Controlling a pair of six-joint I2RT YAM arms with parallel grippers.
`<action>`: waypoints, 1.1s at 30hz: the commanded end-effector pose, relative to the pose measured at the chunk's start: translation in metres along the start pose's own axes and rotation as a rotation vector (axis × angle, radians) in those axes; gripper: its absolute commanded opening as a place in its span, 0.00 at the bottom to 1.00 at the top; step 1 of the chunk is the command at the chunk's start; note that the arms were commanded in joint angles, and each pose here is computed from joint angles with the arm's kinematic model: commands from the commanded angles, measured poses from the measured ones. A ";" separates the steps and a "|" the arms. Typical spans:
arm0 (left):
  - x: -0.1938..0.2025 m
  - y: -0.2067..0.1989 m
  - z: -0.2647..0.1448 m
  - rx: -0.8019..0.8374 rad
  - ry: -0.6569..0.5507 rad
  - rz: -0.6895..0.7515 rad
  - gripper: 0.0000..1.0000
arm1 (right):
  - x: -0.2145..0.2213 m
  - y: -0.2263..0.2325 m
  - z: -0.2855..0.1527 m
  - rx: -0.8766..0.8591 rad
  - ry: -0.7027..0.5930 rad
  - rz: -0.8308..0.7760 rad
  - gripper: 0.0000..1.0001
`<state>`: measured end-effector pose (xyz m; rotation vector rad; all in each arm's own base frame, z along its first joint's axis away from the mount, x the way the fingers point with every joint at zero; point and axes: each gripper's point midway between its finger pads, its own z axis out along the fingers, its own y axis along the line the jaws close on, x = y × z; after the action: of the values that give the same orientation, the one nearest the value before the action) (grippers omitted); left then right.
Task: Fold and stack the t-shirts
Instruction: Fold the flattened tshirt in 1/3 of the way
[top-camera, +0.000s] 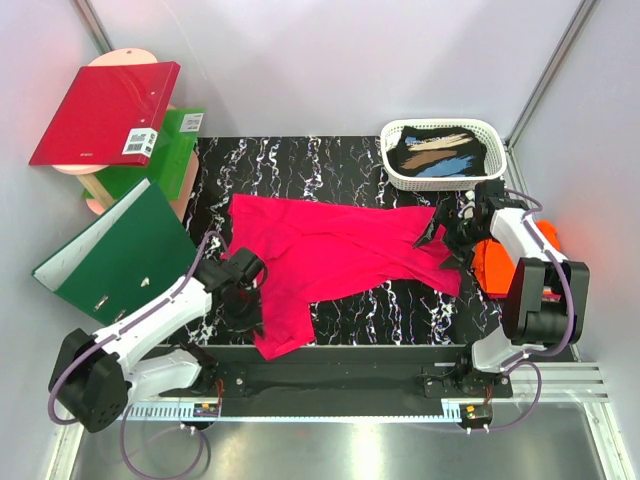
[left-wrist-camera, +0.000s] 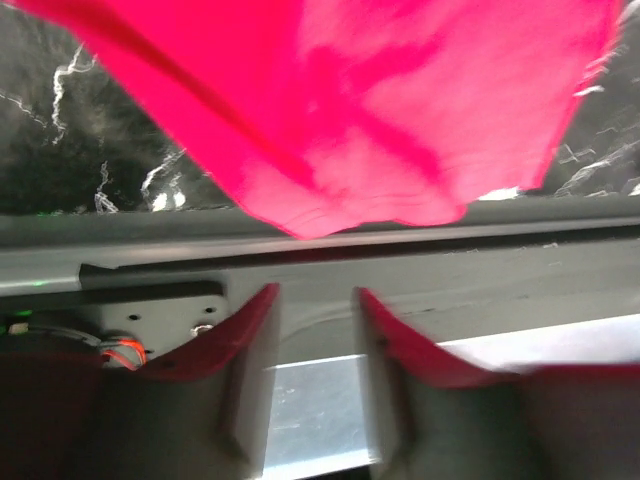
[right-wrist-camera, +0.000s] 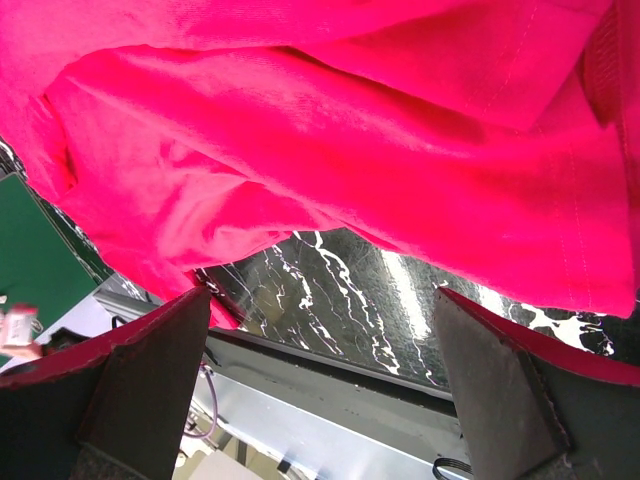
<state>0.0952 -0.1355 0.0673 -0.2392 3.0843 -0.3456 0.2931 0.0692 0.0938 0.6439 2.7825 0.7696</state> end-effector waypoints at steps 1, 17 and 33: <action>0.017 0.017 0.013 -0.069 0.075 -0.020 0.24 | -0.005 0.005 0.000 -0.030 0.001 -0.015 1.00; 0.004 0.006 0.042 -0.100 0.159 0.039 0.62 | -0.005 0.006 0.001 -0.035 0.011 -0.018 1.00; -0.014 -0.011 0.048 -0.123 0.197 0.091 0.35 | -0.010 0.007 0.004 -0.044 0.019 -0.014 1.00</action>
<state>0.1088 -0.1471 0.0188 -0.1188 3.3052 -0.1457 0.2932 0.0725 0.0837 0.6566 2.8164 0.8089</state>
